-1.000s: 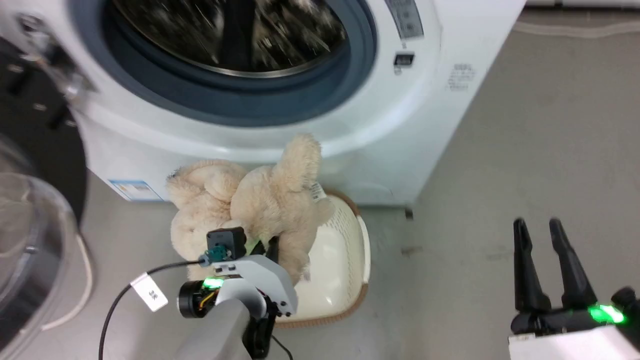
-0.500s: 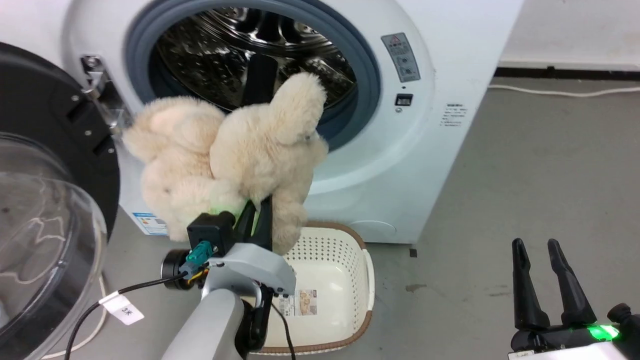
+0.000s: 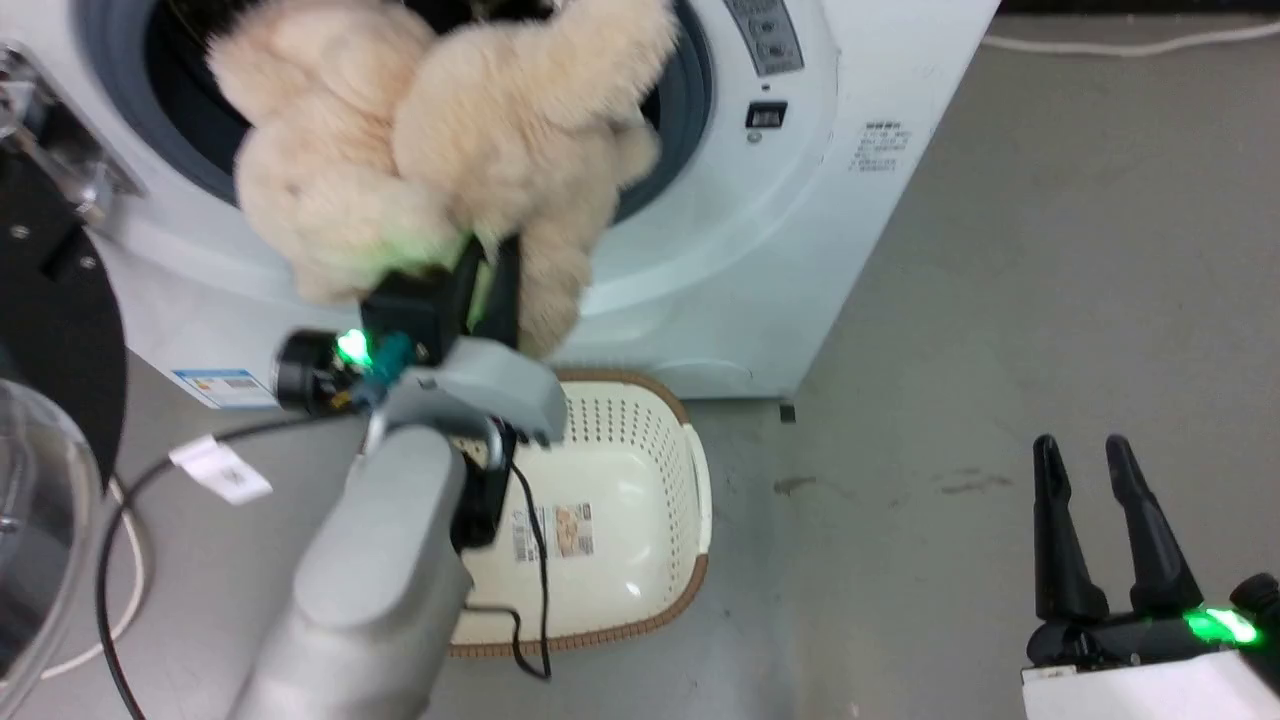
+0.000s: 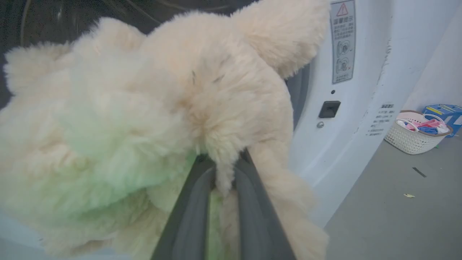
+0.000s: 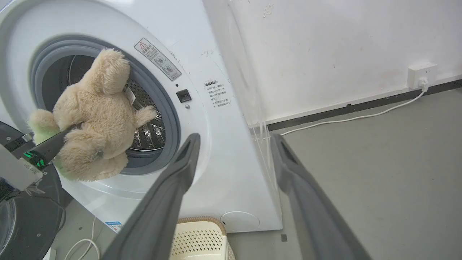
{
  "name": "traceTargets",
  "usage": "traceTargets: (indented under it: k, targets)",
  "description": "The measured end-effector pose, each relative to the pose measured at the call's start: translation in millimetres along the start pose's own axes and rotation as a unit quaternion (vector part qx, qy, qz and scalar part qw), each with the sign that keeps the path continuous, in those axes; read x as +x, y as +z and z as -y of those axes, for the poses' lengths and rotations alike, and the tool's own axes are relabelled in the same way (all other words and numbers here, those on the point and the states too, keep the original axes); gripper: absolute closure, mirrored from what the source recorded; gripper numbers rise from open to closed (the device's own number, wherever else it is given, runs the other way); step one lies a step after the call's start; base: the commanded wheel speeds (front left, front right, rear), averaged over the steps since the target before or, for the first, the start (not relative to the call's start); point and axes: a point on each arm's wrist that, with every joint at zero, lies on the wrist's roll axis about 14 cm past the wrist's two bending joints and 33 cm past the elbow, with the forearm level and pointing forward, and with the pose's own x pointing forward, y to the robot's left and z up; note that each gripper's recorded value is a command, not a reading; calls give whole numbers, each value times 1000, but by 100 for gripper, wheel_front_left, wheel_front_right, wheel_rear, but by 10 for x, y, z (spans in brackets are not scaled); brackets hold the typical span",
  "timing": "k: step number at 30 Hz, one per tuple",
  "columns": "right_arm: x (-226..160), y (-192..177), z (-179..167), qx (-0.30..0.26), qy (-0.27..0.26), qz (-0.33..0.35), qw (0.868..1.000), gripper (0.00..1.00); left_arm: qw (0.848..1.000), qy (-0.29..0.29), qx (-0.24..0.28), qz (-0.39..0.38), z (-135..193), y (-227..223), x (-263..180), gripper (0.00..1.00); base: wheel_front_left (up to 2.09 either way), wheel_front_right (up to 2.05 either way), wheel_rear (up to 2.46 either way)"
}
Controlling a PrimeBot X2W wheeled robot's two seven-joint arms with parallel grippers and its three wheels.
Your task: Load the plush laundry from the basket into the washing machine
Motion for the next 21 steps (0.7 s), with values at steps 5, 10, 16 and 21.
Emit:
traceTargets:
  k: [5, 10, 16, 21]
  targets:
    - [95, -103, 92, -5, -12, -11, 1000, 0, 1000, 19, 5, -8, -183, -112, 319, 100, 0, 0, 0]
    - [182, -200, 191, -8, -25, -21, 999, 0, 999, 37, 9, -9, -361, -192, 642, 100, 0, 0, 0]
    - [235, -375, 334, -13, -45, -43, 998, 0, 999, 41, 15, 1, -457, -237, 1060, 100, 0, 0, 0]
    - [281, -494, 450, -16, -60, -57, 996, 0, 999, 42, 28, 11, -546, -244, 1407, 100, 0, 0, 0]
